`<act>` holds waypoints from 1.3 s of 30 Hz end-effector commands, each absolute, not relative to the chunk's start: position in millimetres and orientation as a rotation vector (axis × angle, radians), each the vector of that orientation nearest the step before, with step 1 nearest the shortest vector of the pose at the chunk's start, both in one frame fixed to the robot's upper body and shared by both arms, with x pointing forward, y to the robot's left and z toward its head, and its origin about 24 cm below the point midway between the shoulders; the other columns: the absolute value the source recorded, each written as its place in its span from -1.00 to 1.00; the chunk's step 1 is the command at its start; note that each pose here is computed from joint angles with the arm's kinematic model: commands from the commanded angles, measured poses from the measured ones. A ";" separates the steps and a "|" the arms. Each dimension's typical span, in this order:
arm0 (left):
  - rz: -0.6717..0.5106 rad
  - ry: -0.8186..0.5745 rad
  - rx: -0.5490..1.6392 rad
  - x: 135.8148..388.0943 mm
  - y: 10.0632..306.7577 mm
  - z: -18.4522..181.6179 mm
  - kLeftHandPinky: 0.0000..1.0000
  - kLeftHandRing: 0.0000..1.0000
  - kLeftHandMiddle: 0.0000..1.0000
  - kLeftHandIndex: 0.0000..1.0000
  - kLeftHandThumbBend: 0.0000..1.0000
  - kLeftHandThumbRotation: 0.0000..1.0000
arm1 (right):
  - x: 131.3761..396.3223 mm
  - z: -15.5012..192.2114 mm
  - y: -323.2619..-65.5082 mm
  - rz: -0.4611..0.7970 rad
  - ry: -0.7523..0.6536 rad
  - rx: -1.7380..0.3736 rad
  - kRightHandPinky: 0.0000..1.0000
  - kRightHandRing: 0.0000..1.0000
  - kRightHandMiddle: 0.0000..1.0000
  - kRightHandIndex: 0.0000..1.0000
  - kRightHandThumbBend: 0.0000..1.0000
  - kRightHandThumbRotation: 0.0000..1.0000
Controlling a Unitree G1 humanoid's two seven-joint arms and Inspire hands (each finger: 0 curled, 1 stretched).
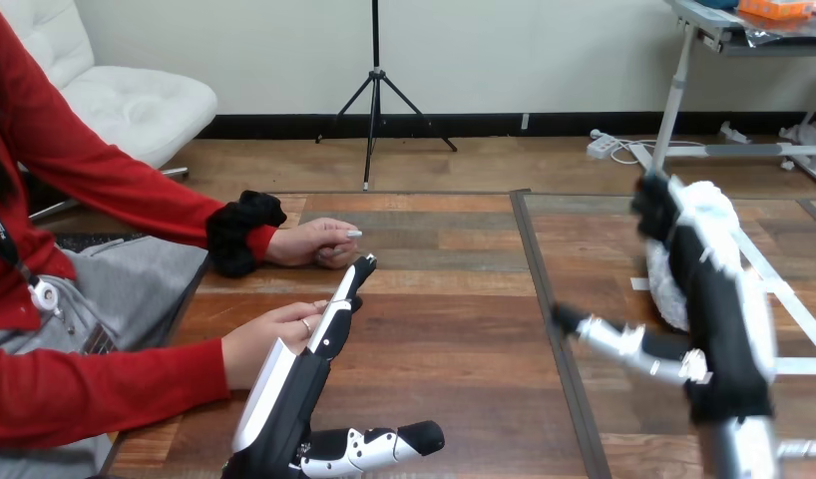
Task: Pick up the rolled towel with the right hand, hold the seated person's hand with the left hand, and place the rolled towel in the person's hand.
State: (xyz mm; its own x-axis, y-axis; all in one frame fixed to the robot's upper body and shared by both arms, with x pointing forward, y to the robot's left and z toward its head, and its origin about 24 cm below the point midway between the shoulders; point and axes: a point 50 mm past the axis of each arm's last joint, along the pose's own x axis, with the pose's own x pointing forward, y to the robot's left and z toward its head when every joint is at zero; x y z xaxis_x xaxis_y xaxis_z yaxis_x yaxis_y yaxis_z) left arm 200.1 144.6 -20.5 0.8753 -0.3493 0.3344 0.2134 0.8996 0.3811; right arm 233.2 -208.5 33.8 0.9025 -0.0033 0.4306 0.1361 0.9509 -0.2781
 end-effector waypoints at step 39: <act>-0.270 -0.502 0.329 217.3 140.9 -3.7 0.87 0.96 0.97 0.98 1.00 0.13 | 322.9 130.6 -252.3 -0.315 -0.455 -0.544 0.59 0.74 0.76 0.86 1.00 -0.20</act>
State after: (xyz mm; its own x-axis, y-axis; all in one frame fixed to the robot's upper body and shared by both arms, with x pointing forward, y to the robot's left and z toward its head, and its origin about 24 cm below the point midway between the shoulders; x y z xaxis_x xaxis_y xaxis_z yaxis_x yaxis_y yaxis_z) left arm 200.8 144.2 -20.2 0.8782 -0.3372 0.3392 0.2027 0.9048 0.3746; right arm 301.6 -246.2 96.8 0.8820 -0.1515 0.4462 0.3545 0.8373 -0.4163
